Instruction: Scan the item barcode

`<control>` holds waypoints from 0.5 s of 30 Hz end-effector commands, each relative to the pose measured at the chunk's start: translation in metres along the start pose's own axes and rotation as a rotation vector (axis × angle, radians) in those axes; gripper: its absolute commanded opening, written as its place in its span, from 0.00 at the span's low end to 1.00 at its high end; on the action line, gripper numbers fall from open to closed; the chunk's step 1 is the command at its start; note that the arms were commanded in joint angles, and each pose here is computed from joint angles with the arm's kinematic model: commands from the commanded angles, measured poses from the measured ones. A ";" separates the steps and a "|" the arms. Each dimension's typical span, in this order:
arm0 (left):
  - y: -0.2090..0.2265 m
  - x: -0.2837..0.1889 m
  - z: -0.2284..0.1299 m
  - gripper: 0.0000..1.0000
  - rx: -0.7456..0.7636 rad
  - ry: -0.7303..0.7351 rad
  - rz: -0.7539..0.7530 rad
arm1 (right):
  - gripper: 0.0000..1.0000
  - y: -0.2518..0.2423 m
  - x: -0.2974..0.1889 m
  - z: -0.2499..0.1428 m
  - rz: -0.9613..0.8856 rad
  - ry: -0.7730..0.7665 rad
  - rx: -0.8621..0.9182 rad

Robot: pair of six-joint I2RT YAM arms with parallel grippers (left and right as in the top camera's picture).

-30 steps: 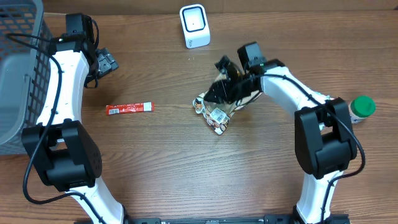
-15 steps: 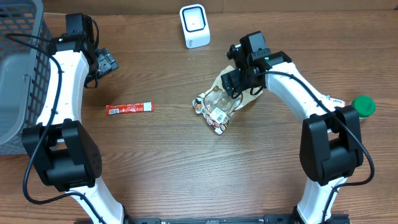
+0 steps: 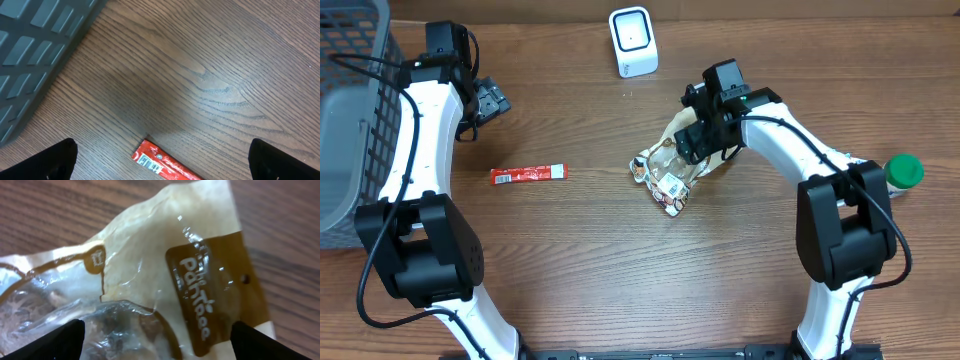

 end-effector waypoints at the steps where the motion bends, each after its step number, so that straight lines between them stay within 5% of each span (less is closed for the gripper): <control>1: -0.004 -0.008 0.006 1.00 -0.006 -0.025 -0.016 | 0.95 0.004 0.011 -0.013 0.028 0.059 -0.048; 15: -0.004 -0.008 0.006 1.00 -0.005 -0.025 -0.016 | 0.97 0.003 0.014 -0.023 0.028 0.103 -0.055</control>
Point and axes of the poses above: each gripper's point midway between its finger pads, its own x axis out along the fingers, its own y axis along the line the jaws close on, z = x × y, the point moved 3 cm from there along -x, back along the fingers, and after that the axes turned 10 degrees about x, right-handed, at the moved point
